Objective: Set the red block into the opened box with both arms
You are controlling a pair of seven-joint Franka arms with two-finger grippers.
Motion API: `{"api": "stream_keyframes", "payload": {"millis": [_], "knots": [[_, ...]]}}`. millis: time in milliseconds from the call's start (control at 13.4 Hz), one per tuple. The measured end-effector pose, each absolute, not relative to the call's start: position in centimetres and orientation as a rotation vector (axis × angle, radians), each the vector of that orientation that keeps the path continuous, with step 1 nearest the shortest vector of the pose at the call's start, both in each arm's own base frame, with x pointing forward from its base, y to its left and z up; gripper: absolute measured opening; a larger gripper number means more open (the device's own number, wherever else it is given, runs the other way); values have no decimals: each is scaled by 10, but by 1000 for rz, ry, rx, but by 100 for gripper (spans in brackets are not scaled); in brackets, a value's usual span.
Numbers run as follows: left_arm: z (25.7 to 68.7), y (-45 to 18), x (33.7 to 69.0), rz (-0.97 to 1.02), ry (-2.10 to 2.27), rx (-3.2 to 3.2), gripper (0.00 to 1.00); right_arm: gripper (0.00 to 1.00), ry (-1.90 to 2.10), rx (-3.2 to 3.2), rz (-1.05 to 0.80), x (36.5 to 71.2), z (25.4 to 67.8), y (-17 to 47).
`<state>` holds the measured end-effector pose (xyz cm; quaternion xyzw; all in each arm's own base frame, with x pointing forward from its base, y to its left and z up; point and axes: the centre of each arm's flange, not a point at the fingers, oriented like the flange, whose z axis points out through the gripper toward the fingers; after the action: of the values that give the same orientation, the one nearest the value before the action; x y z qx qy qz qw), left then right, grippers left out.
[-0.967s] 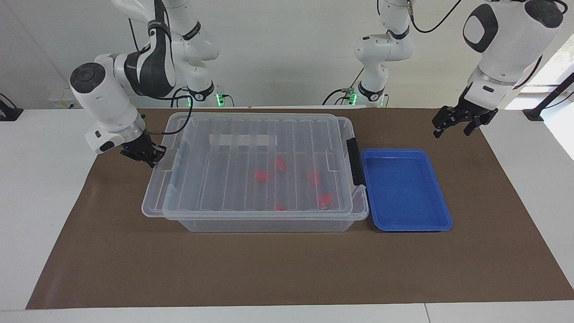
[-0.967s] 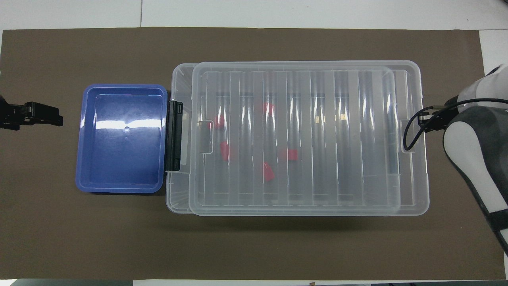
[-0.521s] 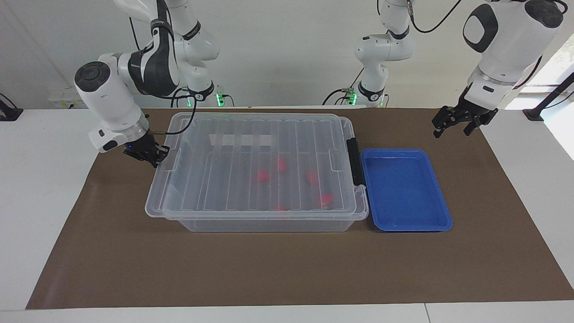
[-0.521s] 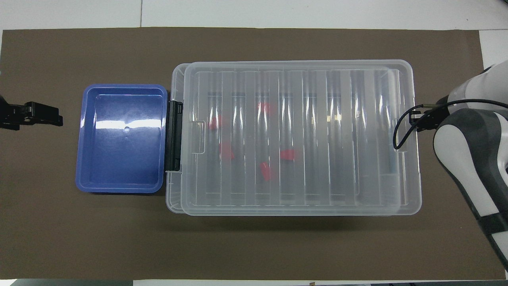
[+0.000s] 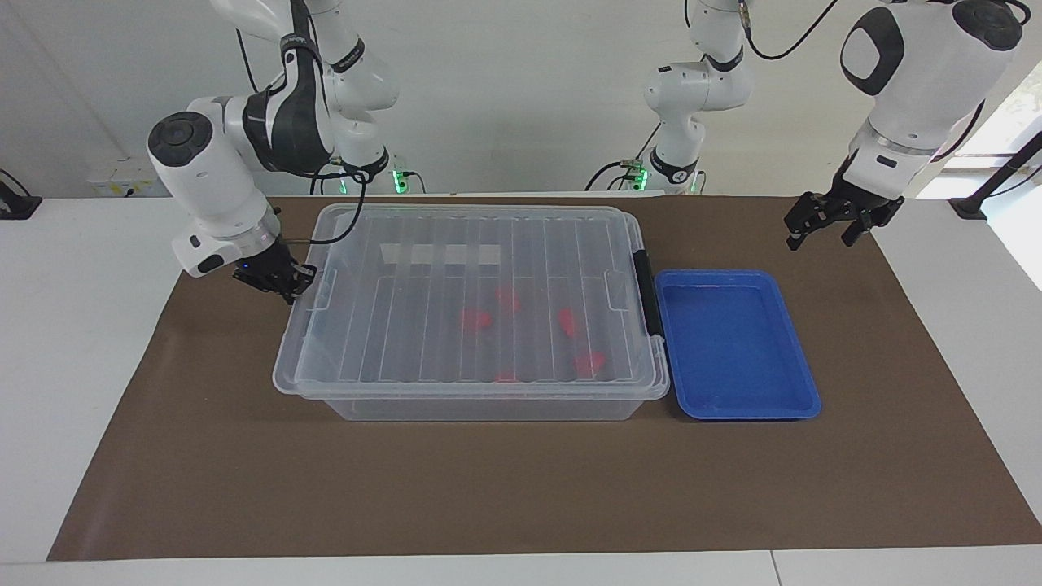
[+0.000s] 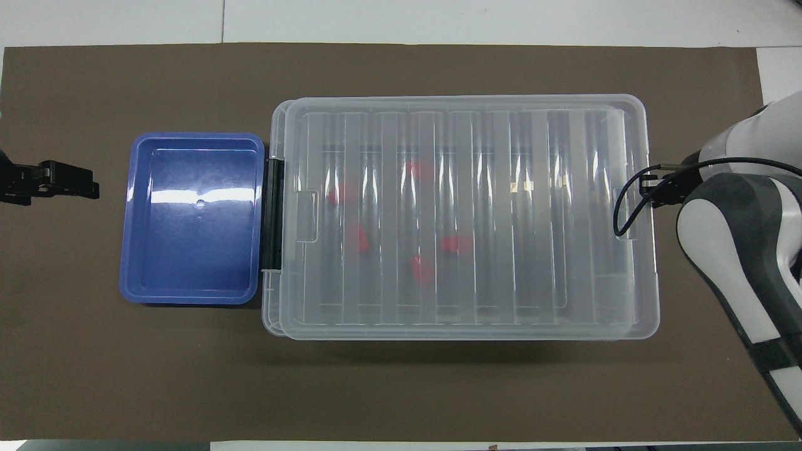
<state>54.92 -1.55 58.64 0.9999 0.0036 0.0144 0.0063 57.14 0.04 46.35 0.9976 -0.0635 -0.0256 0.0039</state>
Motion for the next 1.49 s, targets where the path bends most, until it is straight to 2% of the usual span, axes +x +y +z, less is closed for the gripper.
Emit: {"api": "stream_keyframes", "payload": {"millis": [669, 967, 1041, 1488], "knots": [[586, -15, 549, 45, 11, 3129, 100, 1, -223, 3123, -94, 572, 469, 8], [586, -15, 549, 44, 11, 3129, 100, 1, -276, 3114, -133, 573, 525, -13], [586, -15, 549, 38, 11, 3129, 100, 9, -299, 3111, -135, 570, 536, -22], [586, -15, 549, 35, 12, 3129, 100, 75, -270, 3118, -113, 545, 587, -59]]}}
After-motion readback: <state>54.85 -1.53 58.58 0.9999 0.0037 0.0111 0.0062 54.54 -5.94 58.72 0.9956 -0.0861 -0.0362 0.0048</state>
